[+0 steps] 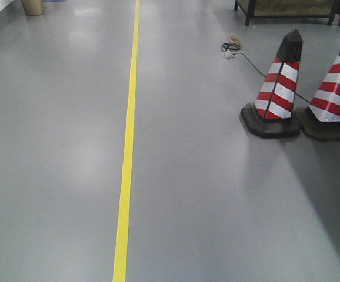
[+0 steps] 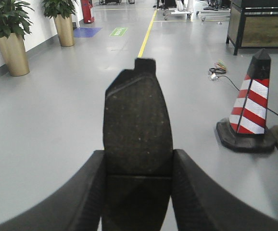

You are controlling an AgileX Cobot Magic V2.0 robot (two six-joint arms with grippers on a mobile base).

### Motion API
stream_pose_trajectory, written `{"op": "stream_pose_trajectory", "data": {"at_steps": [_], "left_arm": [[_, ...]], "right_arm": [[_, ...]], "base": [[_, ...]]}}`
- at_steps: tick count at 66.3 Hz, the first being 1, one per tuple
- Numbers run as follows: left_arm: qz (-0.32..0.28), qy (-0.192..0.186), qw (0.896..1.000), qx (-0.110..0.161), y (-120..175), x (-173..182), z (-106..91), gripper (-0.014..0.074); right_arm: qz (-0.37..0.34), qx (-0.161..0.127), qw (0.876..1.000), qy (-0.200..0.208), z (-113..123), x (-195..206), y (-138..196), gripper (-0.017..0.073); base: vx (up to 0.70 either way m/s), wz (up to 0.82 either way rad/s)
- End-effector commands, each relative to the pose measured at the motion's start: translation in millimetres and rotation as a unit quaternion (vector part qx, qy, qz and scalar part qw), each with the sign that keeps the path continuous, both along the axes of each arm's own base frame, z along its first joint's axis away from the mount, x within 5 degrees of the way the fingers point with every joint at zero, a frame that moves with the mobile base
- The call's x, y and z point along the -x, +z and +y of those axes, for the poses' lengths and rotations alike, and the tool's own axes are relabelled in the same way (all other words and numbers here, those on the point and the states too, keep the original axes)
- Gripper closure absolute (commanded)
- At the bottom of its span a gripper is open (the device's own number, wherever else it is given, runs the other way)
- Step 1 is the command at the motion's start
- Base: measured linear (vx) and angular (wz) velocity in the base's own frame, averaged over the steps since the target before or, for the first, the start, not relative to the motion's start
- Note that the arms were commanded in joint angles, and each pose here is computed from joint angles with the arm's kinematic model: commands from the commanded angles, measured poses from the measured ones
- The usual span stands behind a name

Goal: Move and align brake pads A on conveyor
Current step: 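Drive forward along the yellow floor line past the striped cones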

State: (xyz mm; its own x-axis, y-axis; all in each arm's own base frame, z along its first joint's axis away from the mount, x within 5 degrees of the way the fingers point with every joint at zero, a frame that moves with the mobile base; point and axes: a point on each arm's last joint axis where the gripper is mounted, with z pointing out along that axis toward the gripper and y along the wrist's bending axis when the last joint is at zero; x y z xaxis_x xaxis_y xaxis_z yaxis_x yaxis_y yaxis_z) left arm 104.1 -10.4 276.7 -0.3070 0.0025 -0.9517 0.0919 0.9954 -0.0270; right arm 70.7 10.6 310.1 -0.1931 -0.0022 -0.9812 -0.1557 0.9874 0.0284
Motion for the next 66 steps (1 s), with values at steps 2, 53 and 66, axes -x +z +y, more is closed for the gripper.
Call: {"op": "stream_pose_trajectory", "data": {"at_steps": [2,53,66], "left_arm": [[-0.060,-0.001,0.998,0.011,18.2,-2.8,-0.7,0.0600],[-0.060,-0.001,0.998,0.011,18.2,-2.8,-0.7,0.0600],[-0.060,-0.001,0.998,0.011,18.2,-2.8,-0.7,0.0600]], "right_arm": [[-0.062,-0.005,0.998,0.004,0.5,-0.1,18.1,0.0564],[-0.062,-0.005,0.998,0.004,0.5,-0.1,18.1,0.0564],[-0.062,-0.005,0.998,0.004,0.5,-0.1,18.1,0.0564]], "base": [[0.73,0.06],[0.70,-0.02],[0.64,0.00]]}}
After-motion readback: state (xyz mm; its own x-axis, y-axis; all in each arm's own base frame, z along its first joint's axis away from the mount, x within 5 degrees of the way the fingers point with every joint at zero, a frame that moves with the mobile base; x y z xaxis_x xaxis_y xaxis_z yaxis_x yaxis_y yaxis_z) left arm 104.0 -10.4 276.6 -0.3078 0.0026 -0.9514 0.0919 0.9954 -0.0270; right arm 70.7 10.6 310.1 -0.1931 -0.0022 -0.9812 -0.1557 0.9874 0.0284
